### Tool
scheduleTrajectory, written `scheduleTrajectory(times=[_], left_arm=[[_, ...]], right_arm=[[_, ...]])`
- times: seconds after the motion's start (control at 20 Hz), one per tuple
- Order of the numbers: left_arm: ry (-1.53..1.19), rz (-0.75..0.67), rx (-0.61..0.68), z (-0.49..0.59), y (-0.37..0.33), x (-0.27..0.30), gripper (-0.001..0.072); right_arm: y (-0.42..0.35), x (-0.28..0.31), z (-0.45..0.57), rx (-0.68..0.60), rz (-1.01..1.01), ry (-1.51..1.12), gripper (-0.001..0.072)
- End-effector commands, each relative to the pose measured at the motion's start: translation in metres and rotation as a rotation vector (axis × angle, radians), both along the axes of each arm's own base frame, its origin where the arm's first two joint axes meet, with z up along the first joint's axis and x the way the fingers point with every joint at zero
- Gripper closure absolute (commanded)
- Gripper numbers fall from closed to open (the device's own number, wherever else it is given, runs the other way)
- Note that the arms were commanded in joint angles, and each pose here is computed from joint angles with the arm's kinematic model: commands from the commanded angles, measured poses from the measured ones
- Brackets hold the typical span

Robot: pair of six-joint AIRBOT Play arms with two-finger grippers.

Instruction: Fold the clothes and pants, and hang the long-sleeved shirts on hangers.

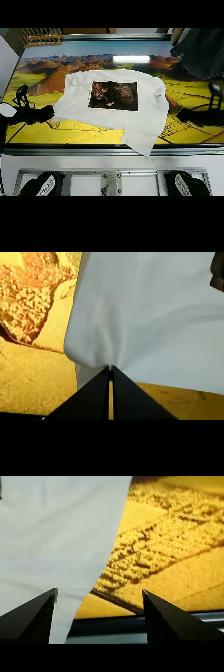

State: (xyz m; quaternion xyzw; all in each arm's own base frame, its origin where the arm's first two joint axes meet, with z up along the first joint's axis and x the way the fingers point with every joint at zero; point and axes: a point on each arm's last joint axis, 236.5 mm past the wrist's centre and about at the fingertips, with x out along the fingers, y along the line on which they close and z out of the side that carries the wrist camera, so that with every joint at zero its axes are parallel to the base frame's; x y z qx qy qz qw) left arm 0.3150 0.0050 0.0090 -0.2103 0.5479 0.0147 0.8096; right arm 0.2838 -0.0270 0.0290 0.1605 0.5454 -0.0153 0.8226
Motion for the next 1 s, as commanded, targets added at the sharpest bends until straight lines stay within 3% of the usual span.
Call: scheduleTrajectory(times=[0.0,0.2,0.7,0.75,0.8,0.85,0.9,0.95], left_arm=[[-0.06,0.003,0.026,0.01,0.0,-0.011,0.0702],[-0.063,0.004,0.025,0.01,-0.001,-0.012,0.0702],[-0.081,0.01,0.03,0.012,0.001,-0.008,0.0702],[-0.08,0.01,0.03,0.012,0.001,-0.009,0.0702],[-0.08,0.01,0.032,0.012,0.001,-0.009,0.0702],[-0.081,0.01,0.033,0.012,0.002,-0.008,0.0702],[-0.089,0.012,0.035,0.013,0.002,-0.007,0.0702],[-0.108,0.017,0.041,0.018,0.004,-0.002,0.0702]], right_arm=[[0.001,-0.039,-0.086,0.083,-0.111,0.206,0.0119],[0.04,-0.041,-0.137,0.308,-0.13,0.289,0.0121],[0.074,0.029,-0.153,0.388,-0.143,0.091,0.0137],[0.073,0.031,-0.152,0.377,-0.126,0.079,0.0247],[0.071,0.033,-0.15,0.363,-0.1,0.061,0.0488],[0.067,0.038,-0.145,0.353,-0.094,0.041,0.0644],[0.063,0.044,-0.137,0.349,-0.093,0.018,0.0701],[0.059,0.051,-0.124,0.343,-0.077,-0.011,0.0701]])
